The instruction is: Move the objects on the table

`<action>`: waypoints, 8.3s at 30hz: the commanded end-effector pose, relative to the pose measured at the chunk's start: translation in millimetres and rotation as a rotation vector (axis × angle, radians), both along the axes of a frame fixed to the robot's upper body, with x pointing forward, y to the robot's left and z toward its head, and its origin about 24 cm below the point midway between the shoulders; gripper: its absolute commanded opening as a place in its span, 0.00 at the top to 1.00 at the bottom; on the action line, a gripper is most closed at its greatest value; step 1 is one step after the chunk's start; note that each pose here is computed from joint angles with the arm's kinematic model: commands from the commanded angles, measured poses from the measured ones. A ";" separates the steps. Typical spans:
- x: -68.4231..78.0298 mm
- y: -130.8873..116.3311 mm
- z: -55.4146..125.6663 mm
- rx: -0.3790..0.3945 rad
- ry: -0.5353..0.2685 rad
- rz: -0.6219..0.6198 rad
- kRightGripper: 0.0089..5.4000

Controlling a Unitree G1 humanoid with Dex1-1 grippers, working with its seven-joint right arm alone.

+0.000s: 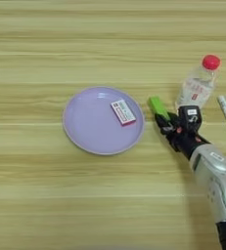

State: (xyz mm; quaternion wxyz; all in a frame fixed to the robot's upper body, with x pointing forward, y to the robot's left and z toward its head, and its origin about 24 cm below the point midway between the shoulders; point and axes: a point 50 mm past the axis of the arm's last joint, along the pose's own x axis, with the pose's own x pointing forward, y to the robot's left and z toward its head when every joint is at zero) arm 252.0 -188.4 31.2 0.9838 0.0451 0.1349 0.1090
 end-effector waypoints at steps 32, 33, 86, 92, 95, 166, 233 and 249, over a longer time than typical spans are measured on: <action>-4.0 104.9 47.6 0.039 -0.140 0.429 0.74; -4.0 107.7 45.5 0.040 -0.132 0.437 0.74; 21.6 75.0 7.2 -0.074 0.049 0.369 0.00; 21.1 61.4 6.4 -0.099 0.057 0.342 0.00; 20.7 56.2 6.0 -0.105 0.060 0.330 0.00; 30.8 -18.6 139.6 -0.188 -0.707 -0.257 0.00; 78.5 -46.3 43.5 -0.165 -0.377 -0.398 0.40; 72.6 -69.6 71.5 -0.201 -0.511 -0.522 0.40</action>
